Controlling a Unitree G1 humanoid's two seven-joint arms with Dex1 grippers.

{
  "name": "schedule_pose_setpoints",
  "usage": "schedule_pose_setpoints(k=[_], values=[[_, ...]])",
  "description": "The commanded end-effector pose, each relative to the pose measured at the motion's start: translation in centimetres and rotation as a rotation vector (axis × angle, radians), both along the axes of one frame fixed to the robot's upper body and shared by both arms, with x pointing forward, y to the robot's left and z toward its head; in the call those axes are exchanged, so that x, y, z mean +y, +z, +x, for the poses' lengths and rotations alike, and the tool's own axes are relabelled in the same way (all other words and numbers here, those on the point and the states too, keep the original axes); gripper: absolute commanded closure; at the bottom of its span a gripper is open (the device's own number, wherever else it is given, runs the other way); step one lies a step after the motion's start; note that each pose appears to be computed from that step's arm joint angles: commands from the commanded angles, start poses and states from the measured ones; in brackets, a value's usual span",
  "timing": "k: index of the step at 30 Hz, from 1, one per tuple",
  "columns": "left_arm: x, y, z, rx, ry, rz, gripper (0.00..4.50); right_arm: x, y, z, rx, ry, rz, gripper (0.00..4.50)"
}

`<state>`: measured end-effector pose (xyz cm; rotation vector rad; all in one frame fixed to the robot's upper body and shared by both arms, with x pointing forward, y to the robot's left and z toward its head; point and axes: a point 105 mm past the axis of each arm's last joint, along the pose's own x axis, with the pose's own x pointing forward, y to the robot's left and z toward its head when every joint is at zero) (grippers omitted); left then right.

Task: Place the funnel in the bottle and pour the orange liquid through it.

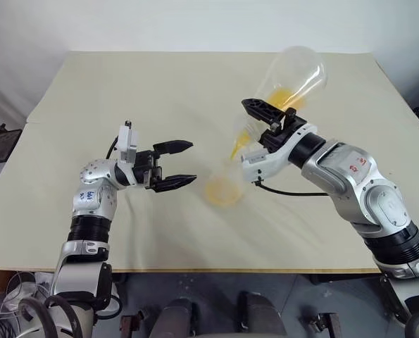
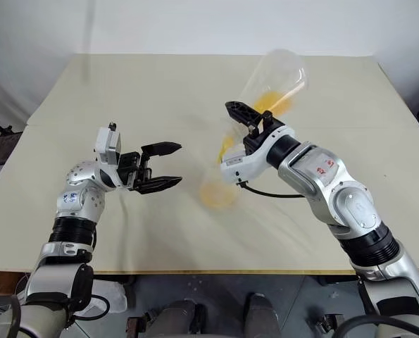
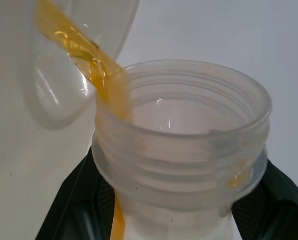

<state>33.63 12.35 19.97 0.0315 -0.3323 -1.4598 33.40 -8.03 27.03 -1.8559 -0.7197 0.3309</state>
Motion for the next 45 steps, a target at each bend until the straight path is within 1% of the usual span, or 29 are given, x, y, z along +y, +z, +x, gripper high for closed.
schedule_pose_setpoints(k=[1, 45], values=[[0.29, 0.68, -0.29, -0.03, -0.003, -0.02, 0.0, -0.04, 2.43, -0.64, -0.093, 0.015, 0.022, 1.99], [0.02, 0.89, -0.2, -0.036, -0.022, -0.03, 0.0, 0.43, 2.69, -0.41, -0.136, 0.064, -0.086, 1.99]])
